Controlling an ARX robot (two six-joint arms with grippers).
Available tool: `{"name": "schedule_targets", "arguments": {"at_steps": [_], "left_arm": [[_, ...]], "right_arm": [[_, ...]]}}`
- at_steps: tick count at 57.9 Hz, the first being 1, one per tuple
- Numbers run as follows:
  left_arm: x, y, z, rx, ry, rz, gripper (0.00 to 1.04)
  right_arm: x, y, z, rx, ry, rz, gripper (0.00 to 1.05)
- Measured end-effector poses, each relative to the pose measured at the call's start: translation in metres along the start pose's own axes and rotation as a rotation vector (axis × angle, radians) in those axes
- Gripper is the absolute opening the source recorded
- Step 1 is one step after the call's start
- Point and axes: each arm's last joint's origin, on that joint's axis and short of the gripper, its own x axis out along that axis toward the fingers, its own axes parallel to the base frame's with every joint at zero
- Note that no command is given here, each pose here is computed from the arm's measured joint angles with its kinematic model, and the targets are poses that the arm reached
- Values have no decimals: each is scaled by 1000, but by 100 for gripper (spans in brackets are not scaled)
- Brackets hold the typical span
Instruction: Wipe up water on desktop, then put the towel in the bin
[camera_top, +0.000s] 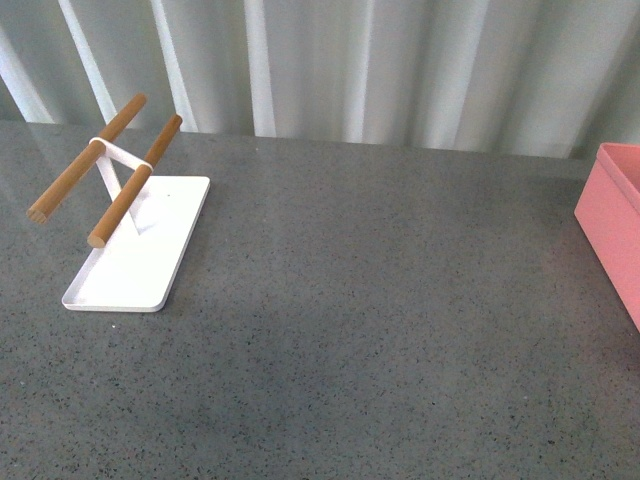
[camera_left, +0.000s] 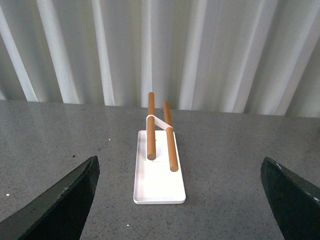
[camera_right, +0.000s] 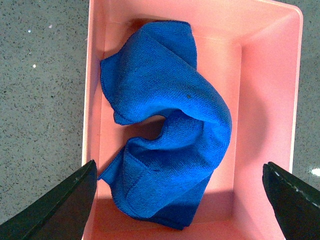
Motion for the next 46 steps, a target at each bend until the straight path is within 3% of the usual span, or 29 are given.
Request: {"name": "schedule_targets", "arguments": {"at_steps": [6,9,12,16,21,30,46], "left_arm": [[0,0,0,0,0,3,98],[0,0,0,0,0,0,98],[0,0,0,0,0,0,98],[0,0,0,0,0,0,98],[0,0,0,0,0,0,98],[0,0,0,0,0,0,98],[0,0,0,0,0,0,98]], "right_arm": [[3,14,-23,126,-401,209,78],[0,20,-36,141,-537,218,71],[-12,29,-55,148,-785,197,59],[-34,35,-71,152,-956,180,45],[-49,43,-90,153,-1006,182,29],[-55,55,-129,158,-961,185,3],[-74,65,-169,157,-973,190,3]]}}
